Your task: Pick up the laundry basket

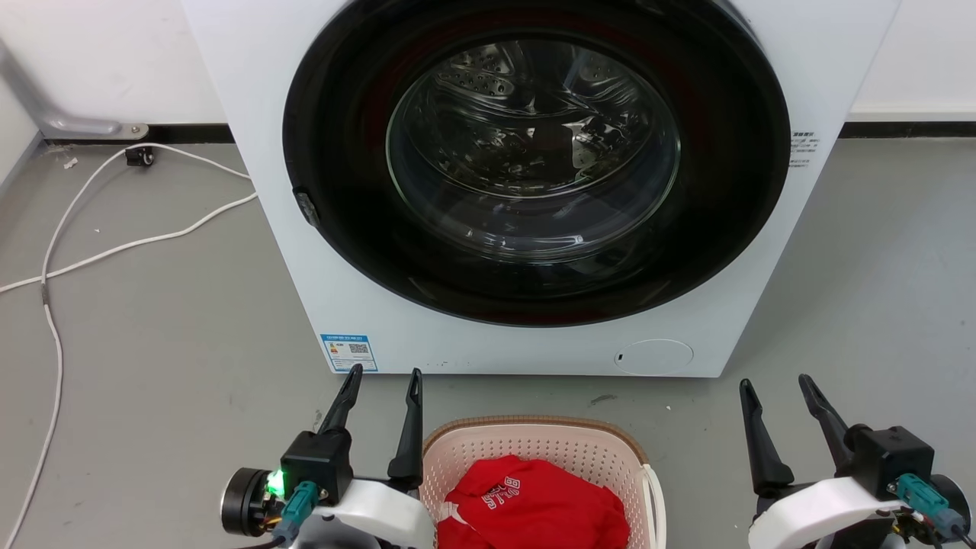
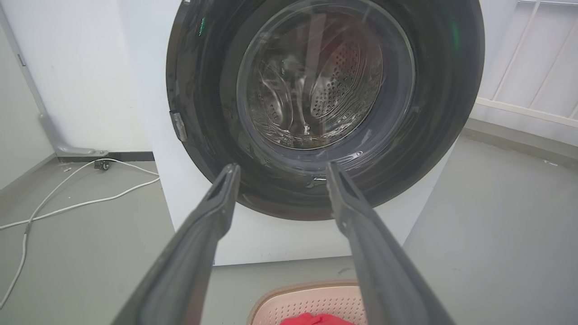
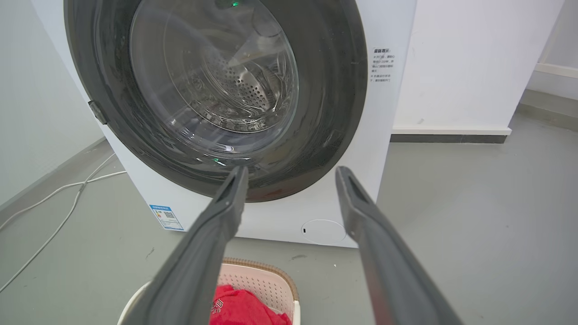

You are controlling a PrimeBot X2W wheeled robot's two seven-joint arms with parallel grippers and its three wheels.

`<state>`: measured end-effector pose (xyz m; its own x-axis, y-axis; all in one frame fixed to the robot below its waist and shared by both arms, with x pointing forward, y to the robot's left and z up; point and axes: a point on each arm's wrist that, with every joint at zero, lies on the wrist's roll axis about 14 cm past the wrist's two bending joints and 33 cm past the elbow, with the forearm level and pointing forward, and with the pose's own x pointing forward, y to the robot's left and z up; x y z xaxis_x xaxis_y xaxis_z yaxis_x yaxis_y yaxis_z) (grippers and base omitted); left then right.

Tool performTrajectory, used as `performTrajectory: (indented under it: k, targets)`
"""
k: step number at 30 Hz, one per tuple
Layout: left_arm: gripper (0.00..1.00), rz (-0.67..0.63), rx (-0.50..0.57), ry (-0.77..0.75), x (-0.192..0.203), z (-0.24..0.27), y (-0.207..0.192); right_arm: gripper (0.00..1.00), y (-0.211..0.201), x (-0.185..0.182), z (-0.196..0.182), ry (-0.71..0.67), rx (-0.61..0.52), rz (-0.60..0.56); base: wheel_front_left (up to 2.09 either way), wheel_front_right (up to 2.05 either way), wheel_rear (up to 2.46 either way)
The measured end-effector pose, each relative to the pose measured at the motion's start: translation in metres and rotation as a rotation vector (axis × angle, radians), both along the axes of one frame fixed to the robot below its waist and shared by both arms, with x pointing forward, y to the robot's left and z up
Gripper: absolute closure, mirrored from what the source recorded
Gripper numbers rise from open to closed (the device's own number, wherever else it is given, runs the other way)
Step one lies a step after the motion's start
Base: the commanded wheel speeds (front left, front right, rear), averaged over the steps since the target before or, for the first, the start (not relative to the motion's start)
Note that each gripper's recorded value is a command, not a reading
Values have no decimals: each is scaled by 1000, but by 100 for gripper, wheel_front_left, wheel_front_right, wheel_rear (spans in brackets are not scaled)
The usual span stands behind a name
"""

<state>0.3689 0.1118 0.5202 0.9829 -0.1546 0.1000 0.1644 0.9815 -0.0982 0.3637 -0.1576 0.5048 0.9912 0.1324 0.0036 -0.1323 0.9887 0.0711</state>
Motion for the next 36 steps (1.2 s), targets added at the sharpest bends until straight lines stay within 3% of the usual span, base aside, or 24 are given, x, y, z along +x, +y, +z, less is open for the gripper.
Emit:
performTrajectory:
  k: [15, 36]
  targets:
    - [0, -23, 73, -27, -3, -1, -8, 0, 3, -1, -1, -16, -56, 12, 0, 0, 0]
    - [0, -20, 68, 18, -3, -16, -6, 0, 2, 0, -10, 7, -33, 7, 0, 0, 0]
